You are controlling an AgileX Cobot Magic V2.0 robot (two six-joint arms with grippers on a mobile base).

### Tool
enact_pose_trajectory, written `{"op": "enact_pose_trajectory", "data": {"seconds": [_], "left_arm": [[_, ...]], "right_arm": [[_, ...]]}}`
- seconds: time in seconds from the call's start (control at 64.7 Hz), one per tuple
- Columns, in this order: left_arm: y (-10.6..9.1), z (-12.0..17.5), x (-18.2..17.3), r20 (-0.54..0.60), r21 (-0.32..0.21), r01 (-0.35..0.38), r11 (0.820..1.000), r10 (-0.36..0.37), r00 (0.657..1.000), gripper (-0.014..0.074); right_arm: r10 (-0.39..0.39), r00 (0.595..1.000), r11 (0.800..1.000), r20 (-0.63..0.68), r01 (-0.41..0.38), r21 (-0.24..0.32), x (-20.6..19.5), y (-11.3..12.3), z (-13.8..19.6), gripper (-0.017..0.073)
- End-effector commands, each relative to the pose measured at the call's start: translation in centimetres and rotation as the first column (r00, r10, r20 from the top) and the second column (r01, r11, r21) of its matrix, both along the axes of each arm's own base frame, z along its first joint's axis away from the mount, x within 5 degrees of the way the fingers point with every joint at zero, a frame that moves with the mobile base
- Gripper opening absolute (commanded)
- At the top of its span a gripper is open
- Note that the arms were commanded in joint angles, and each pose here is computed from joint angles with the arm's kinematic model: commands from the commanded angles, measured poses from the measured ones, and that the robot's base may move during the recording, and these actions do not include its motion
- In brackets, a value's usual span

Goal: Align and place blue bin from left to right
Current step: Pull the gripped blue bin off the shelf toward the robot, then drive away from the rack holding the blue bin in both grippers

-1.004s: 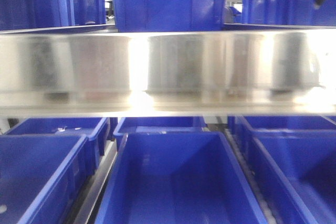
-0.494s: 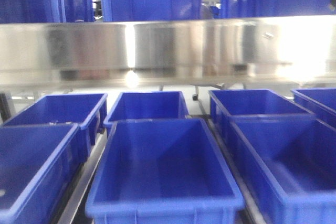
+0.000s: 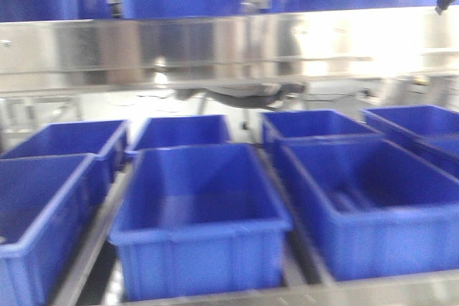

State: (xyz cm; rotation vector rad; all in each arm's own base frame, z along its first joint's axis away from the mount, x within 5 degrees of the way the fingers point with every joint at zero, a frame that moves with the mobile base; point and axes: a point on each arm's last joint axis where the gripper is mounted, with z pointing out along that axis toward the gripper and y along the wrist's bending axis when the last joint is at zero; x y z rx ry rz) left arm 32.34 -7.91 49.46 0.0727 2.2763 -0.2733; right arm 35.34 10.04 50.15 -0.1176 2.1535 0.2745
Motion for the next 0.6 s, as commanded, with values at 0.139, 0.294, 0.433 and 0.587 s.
{"op": "enact_pose_trajectory", "data": {"seconds": [0.139, 0.294, 0.433, 0.587], "left_arm": [[-1.23, 2.13, -1.60, 0.099, -0.079, 0.114, 0.990, -0.106, 0.989, -0.0111], [-1.23, 2.13, -1.60, 0.099, -0.079, 0.114, 0.990, -0.106, 0.989, -0.0111], [-1.23, 2.13, -1.60, 0.099, -0.079, 0.114, 0.990, -0.106, 0.989, -0.0111], [-1.23, 2.13, -1.60, 0.099, -0.079, 0.114, 0.990, -0.106, 0.989, -0.0111]], "right_arm": [[-0.053, 0.990, 0.999, 0.130, 0.052, 0.016, 0.31, -0.74, 1.43, -0.0069], [-0.053, 0.990, 0.999, 0.130, 0.052, 0.016, 0.31, -0.74, 1.43, -0.0069], [-0.053, 0.990, 0.999, 0.130, 0.052, 0.016, 0.31, -0.74, 1.43, -0.0069], [-0.053, 0.990, 0.999, 0.130, 0.052, 0.016, 0.31, -0.74, 1.43, -0.0069]]}}
